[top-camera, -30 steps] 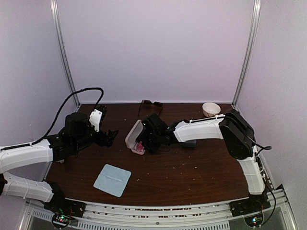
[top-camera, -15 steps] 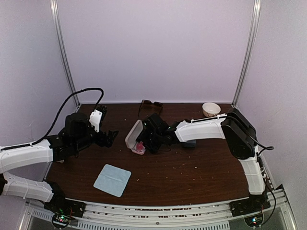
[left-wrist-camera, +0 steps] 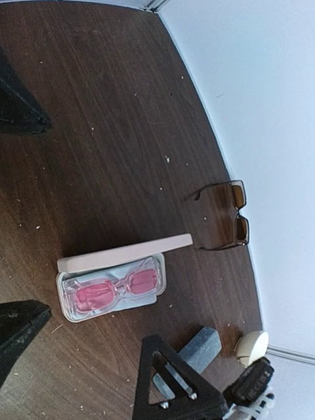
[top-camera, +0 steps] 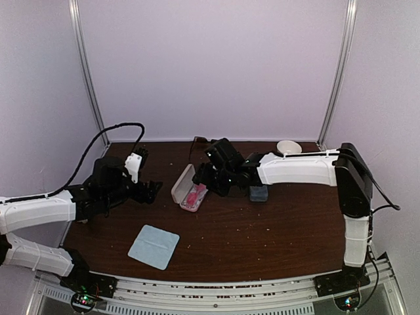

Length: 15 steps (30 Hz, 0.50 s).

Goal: Organize the sunglasses
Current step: Place the sunglasses in the sunglasses case, then close the case with sunglasses at the center of the board.

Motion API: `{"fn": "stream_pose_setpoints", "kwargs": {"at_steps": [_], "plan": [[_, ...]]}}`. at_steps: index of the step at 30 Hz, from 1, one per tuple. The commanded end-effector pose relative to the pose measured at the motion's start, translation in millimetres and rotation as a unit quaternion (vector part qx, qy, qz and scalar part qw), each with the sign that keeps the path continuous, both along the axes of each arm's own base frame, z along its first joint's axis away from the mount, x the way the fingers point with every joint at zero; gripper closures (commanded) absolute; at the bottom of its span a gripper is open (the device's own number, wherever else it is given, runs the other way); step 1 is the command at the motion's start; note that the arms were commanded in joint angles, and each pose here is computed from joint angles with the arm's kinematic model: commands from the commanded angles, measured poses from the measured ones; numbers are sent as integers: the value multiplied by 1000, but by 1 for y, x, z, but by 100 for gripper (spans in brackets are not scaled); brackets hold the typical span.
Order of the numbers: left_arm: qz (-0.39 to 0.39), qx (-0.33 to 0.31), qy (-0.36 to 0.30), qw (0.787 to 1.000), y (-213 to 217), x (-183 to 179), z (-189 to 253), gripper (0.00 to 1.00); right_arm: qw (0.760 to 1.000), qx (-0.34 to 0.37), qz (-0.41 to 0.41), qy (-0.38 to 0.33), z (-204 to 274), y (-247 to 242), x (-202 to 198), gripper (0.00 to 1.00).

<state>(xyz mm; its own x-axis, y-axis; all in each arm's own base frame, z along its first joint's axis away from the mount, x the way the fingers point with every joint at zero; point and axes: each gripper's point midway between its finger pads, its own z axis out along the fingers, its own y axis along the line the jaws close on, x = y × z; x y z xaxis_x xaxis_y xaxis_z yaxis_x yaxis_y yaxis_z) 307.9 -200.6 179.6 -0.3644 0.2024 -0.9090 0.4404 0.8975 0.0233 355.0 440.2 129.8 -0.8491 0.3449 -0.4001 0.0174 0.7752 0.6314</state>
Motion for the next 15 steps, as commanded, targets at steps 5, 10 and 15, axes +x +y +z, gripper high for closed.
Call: {"fn": "stream_pose_setpoints", "kwargs": {"at_steps": [5,10,15], "plan": [[10,-24,12,1000,-3,10,19,13,996,-62,54,-39,-7,-30,-1,30],[-1,-53,33,998,1,5,14,14,994,-41,86,-43,-15,-29,-4,30],[-12,-83,56,995,5,9,10,18,993,-20,105,-46,-23,-27,0,30]]}}
